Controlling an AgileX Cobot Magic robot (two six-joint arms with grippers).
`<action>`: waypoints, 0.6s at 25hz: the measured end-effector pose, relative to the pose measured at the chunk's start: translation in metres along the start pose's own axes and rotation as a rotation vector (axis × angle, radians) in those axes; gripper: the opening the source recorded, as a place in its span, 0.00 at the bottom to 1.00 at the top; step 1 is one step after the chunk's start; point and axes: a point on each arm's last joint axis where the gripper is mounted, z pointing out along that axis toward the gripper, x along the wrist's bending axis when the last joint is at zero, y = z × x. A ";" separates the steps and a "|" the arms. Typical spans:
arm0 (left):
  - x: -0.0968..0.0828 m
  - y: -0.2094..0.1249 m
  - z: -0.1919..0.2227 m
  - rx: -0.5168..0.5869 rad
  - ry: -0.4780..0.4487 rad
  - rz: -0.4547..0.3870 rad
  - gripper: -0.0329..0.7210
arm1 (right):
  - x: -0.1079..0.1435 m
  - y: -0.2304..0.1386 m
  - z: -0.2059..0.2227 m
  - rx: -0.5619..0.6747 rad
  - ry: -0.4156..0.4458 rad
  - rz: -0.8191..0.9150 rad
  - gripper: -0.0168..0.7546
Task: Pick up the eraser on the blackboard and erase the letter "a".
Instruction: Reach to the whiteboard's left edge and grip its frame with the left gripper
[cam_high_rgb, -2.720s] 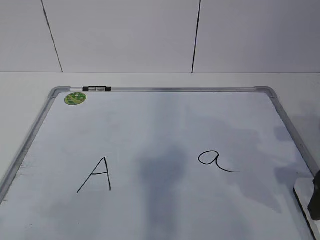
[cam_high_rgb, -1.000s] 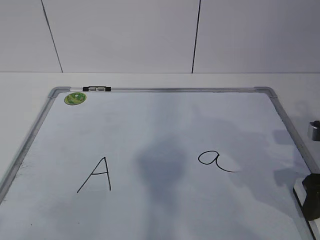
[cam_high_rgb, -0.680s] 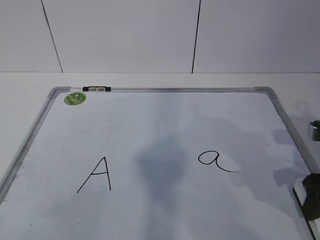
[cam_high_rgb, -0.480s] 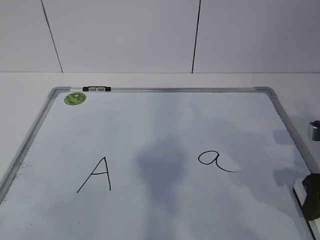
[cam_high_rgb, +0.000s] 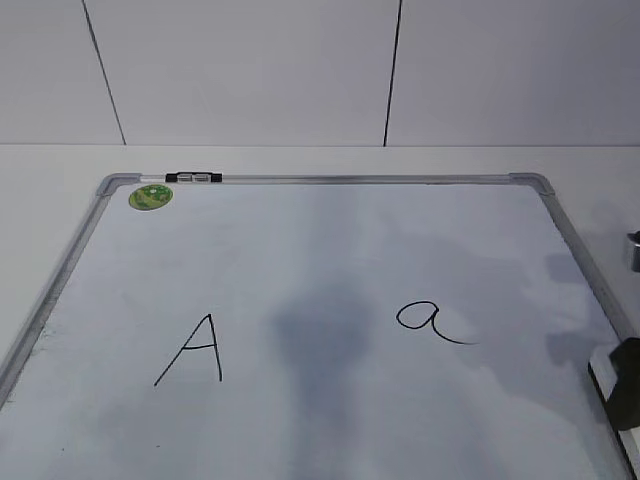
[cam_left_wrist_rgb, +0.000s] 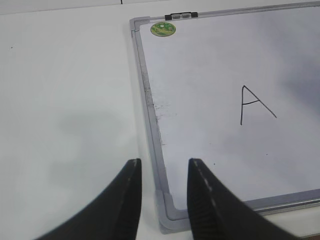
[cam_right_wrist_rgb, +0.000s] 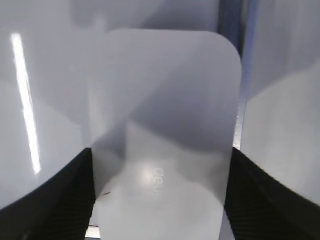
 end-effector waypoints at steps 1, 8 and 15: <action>0.000 0.000 0.000 0.000 0.000 0.000 0.35 | 0.000 0.000 -0.002 -0.011 0.000 -0.001 0.76; 0.000 0.000 0.000 0.000 0.000 0.000 0.35 | 0.002 -0.007 -0.018 -0.050 0.004 -0.008 0.76; 0.000 0.000 0.000 0.000 0.000 0.000 0.35 | 0.005 -0.016 -0.046 -0.056 0.015 -0.020 0.76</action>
